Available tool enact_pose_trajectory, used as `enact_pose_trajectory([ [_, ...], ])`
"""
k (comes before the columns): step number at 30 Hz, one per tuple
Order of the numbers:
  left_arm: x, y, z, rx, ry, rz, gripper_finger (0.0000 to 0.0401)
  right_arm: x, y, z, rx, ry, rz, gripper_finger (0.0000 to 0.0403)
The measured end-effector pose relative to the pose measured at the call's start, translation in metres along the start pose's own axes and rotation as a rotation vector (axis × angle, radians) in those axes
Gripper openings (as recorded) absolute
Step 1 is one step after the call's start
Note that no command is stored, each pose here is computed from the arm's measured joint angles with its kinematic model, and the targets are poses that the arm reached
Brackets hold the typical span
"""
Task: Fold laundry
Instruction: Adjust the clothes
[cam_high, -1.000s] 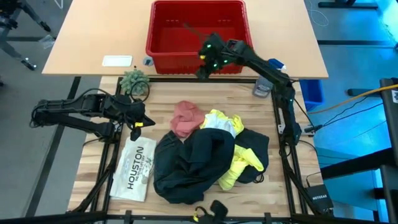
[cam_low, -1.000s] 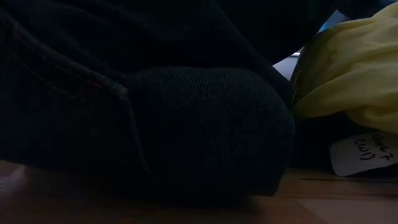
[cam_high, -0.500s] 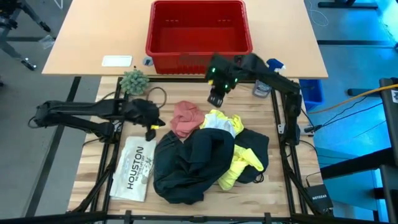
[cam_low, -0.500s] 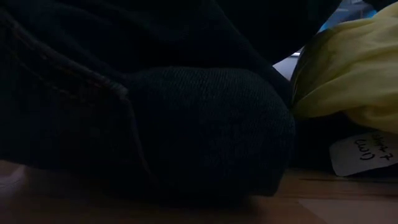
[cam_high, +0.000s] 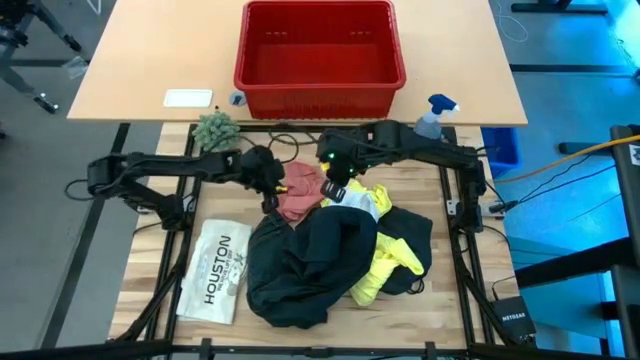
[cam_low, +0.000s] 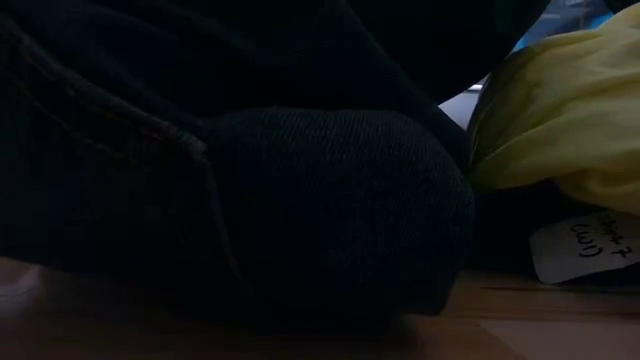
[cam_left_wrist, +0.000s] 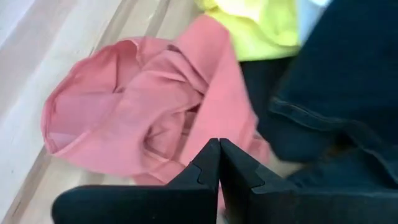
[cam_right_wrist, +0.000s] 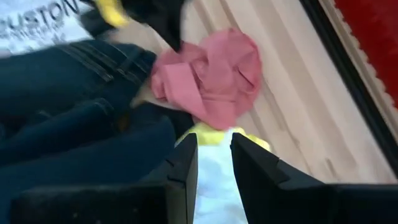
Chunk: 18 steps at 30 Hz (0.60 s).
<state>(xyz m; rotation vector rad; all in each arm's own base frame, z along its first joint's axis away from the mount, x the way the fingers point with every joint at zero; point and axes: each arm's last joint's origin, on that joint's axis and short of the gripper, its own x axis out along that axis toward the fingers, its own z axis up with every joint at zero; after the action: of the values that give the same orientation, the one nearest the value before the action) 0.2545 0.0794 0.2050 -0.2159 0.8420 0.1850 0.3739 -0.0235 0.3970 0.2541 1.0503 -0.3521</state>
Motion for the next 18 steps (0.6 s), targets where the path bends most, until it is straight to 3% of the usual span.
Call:
enact_pose_trajectory([
  [8,0.029,0.037,-0.009,-0.086,0.070,0.011,0.0000,0.000,0.020,-0.001,-0.014,-0.078,-0.018,0.0089],
  [18,0.034,0.100,-0.008,-0.315,0.088,0.053,0.0000,0.005,0.001,0.013,-0.034,-0.130,-0.014,0.0089],
])
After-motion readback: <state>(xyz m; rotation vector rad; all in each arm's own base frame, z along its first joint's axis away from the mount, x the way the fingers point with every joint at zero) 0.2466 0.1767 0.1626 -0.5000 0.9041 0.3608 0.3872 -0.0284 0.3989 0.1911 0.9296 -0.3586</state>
